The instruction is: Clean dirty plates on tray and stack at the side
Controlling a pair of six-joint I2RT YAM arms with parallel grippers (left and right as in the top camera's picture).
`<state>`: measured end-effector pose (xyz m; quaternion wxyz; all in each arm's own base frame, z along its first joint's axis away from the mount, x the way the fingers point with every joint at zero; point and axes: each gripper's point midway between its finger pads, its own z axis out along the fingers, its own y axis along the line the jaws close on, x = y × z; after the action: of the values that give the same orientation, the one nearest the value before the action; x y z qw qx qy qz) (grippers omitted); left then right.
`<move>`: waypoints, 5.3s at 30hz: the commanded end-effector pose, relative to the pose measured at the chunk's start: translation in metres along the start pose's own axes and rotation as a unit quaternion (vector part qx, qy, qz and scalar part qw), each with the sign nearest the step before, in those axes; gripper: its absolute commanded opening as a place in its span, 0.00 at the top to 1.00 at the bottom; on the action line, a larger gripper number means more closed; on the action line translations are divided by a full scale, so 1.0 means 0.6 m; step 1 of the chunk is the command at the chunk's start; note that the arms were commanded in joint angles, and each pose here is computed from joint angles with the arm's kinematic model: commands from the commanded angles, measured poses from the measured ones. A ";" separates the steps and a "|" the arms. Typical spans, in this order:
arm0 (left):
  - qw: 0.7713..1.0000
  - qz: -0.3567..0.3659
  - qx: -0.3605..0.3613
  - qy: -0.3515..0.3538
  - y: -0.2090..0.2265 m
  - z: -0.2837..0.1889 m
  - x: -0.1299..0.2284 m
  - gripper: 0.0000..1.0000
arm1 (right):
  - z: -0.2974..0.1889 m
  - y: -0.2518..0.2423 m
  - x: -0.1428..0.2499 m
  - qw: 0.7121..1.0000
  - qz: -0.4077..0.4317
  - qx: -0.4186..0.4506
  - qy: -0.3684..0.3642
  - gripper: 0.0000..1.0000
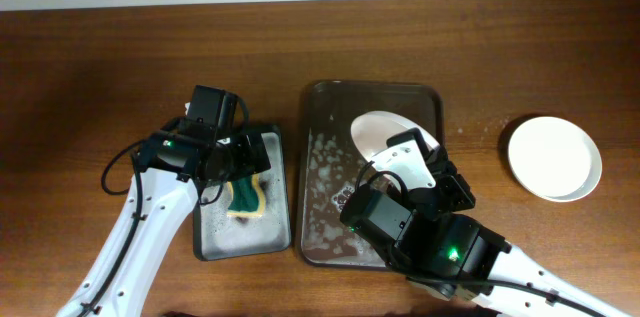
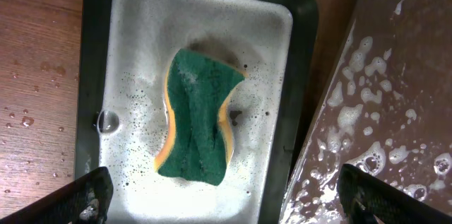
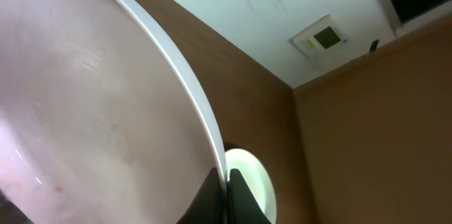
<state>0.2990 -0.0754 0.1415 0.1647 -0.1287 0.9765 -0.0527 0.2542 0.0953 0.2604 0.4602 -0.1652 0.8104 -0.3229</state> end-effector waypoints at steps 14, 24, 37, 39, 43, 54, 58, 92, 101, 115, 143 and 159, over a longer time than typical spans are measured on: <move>1.000 -0.001 0.005 -0.003 -0.001 -0.004 -0.003 0.00 | -0.009 -0.037 -0.025 0.992 0.115 0.041 -0.031 0.96; 1.000 -0.001 0.005 -0.003 -0.001 -0.004 -0.003 0.00 | -0.010 -0.039 -0.034 0.994 0.091 0.047 -0.039 0.96; 1.000 -0.001 0.005 -0.003 -0.001 -0.004 -0.003 0.00 | -0.011 -0.029 -0.047 0.998 -0.012 0.036 -0.042 0.96; 1.000 -0.001 0.005 -0.003 -0.001 -0.004 -0.003 0.00 | -0.011 -0.048 -0.055 0.997 0.001 0.066 -0.048 0.96; 1.000 -0.001 0.005 -0.003 -0.001 -0.004 -0.003 0.00 | -0.011 -0.037 -0.060 0.997 -0.022 0.052 -0.051 0.96; 1.000 -0.001 0.005 -0.003 -0.001 -0.004 -0.003 0.00 | 0.124 0.018 0.053 0.881 0.359 -0.238 0.196 0.96; 1.000 -0.001 0.005 -0.003 -0.001 -0.004 -0.003 0.00 | 0.202 -0.095 0.151 0.801 0.497 -0.231 0.241 0.96; 1.000 -0.001 0.005 -0.003 -0.001 -0.004 -0.003 0.01 | 0.160 0.002 0.198 0.811 0.329 -0.283 0.392 0.47; 1.000 -0.001 0.006 -0.003 -0.002 -0.004 -0.003 0.00 | 0.230 0.156 0.306 0.783 0.243 -0.300 0.487 0.63; 1.000 -0.001 0.005 -0.003 -0.001 -0.004 -0.003 0.00 | 0.298 0.194 0.292 0.808 0.236 -0.328 0.429 0.96; 1.000 -0.005 0.029 0.010 -0.015 -0.005 0.005 0.00 | 0.100 0.034 0.064 0.821 0.292 -0.439 0.217 0.60; 0.986 0.120 0.098 -0.065 -0.043 -0.113 -0.010 0.04 | 0.024 -0.022 0.042 0.837 0.292 -0.432 0.167 0.41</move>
<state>0.2866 -0.0941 0.1523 0.1553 -0.0418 0.9818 -0.1012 0.2561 0.0639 0.1922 0.1769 -0.0256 0.9667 0.1830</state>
